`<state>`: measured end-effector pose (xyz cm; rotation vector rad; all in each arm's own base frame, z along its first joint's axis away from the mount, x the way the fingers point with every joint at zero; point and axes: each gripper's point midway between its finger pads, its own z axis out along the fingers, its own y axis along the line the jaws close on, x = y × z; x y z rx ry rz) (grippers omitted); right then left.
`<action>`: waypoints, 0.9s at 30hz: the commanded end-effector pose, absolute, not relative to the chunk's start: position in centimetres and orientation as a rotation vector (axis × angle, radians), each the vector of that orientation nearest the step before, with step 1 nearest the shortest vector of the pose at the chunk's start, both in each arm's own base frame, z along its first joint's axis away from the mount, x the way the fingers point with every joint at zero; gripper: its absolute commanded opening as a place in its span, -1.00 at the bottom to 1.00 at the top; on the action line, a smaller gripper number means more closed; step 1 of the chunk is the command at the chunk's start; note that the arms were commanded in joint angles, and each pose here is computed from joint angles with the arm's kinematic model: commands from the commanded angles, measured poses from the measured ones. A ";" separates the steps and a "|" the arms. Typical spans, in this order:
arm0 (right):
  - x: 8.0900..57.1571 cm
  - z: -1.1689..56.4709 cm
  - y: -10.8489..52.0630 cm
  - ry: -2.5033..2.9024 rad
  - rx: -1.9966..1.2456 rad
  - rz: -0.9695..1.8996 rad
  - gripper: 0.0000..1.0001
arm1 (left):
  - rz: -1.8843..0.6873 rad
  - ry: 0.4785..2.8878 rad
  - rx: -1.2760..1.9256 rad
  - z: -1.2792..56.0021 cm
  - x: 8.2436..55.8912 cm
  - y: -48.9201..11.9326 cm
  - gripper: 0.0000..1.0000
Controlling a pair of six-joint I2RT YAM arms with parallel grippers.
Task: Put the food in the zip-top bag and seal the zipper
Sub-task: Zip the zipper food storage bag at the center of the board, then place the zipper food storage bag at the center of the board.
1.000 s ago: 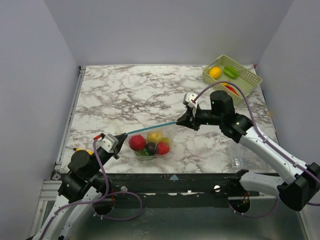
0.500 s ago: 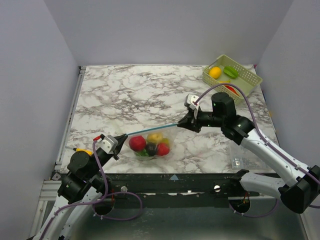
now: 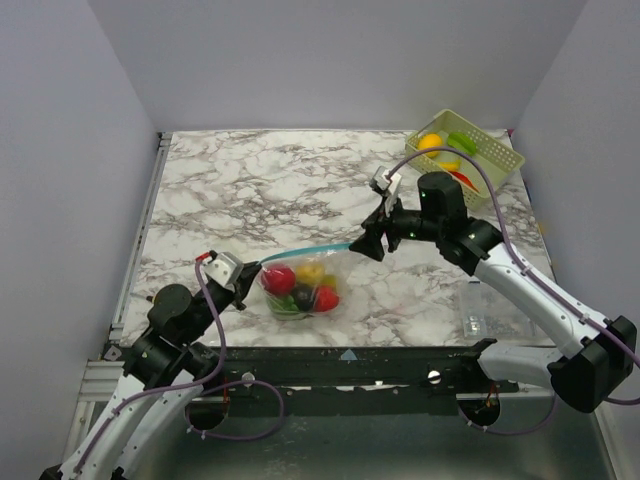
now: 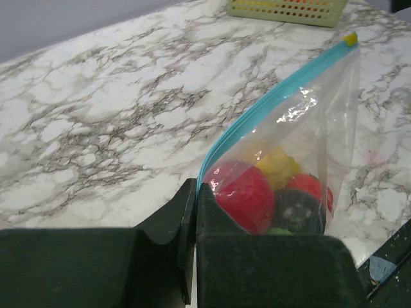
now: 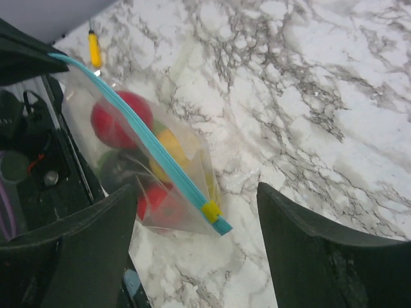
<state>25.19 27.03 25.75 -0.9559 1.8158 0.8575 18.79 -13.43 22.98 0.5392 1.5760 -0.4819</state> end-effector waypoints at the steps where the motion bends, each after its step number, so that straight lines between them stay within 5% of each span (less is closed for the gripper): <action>1: 27.1 30.4 25.7 1.830 -0.666 0.801 0.59 | -0.415 1.674 0.304 24.9 22.1 -12.1 -1.00; 5: 29.5 31.6 21.9 1.867 -0.407 0.599 0.99 | -0.297 1.805 0.206 24.3 25.2 -11.5 -1.00; 22: 29.5 30.1 18.2 1.965 -0.188 0.453 0.99 | -0.116 2.092 -0.200 17.9 37.4 -7.9 -1.00; 27: 29.0 29.1 17.8 2.001 -0.166 0.441 0.99 | -0.126 2.132 -0.274 16.7 38.9 -7.4 -0.39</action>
